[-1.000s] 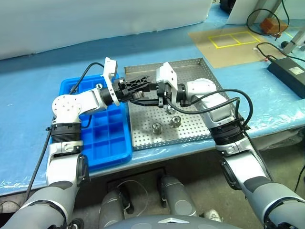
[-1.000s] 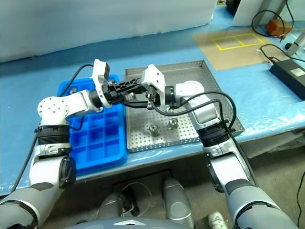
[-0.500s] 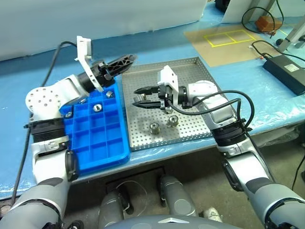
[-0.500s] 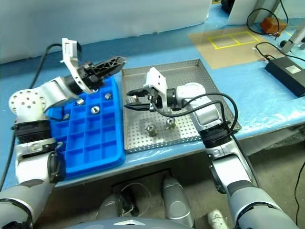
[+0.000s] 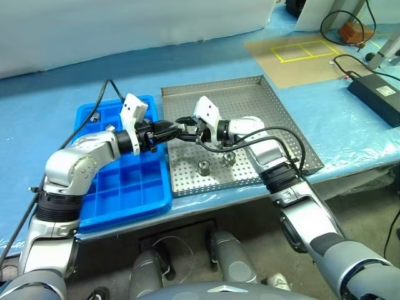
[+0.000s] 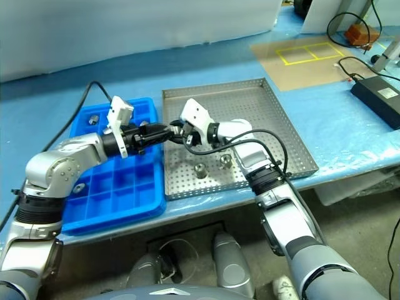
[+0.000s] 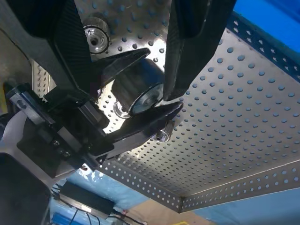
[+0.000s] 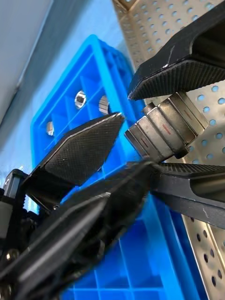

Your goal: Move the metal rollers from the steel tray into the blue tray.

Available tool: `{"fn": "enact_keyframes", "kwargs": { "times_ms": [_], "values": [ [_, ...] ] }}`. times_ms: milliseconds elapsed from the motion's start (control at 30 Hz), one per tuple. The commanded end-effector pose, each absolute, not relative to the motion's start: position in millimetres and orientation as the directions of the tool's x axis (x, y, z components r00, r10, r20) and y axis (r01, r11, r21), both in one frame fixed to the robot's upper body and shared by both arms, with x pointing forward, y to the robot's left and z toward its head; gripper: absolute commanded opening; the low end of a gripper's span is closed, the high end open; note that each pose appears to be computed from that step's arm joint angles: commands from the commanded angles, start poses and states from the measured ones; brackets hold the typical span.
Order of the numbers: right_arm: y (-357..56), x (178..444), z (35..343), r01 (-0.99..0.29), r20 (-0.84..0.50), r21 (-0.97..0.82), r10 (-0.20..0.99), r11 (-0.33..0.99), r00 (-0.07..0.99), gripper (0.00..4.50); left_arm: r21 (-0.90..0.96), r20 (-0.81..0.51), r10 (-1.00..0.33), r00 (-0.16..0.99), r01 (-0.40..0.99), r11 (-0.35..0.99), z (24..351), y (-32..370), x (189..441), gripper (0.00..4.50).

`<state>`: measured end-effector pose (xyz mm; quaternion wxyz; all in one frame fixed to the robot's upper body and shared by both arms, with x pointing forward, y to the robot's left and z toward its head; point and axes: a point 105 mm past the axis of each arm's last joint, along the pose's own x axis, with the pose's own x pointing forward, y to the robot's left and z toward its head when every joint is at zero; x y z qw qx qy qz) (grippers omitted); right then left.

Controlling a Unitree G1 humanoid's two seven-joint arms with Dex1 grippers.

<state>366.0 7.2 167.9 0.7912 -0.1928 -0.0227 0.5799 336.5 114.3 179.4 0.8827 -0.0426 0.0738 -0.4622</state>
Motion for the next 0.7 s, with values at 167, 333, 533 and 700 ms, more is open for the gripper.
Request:
{"fn": "enact_keyframes", "kwargs": {
  "times_ms": [167,333,533,700],
  "values": [
    [8.5,361.0,204.5,-0.882,-0.092,-0.403,0.948,0.244,0.304,1.66,-0.269,-0.020,-0.811,0.584,0.778,0.567,181.8,121.4,348.1,2.30],
    [9.9,344.1,231.1,-0.911,0.021,-0.356,0.976,0.209,0.215,1.66,-0.497,0.081,-0.809,0.582,0.728,0.473,192.8,122.9,357.7,2.30],
    [9.3,329.6,241.1,-0.927,0.033,-0.344,0.989,0.150,0.148,1.66,-0.572,0.109,-0.889,0.445,0.760,0.310,197.9,104.4,337.2,2.30],
    [6.9,328.7,240.2,-0.925,0.018,-0.353,0.989,0.142,0.145,1.66,-0.596,0.152,-0.899,0.411,0.764,0.248,207.0,103.4,331.3,2.30]
  ]
}}
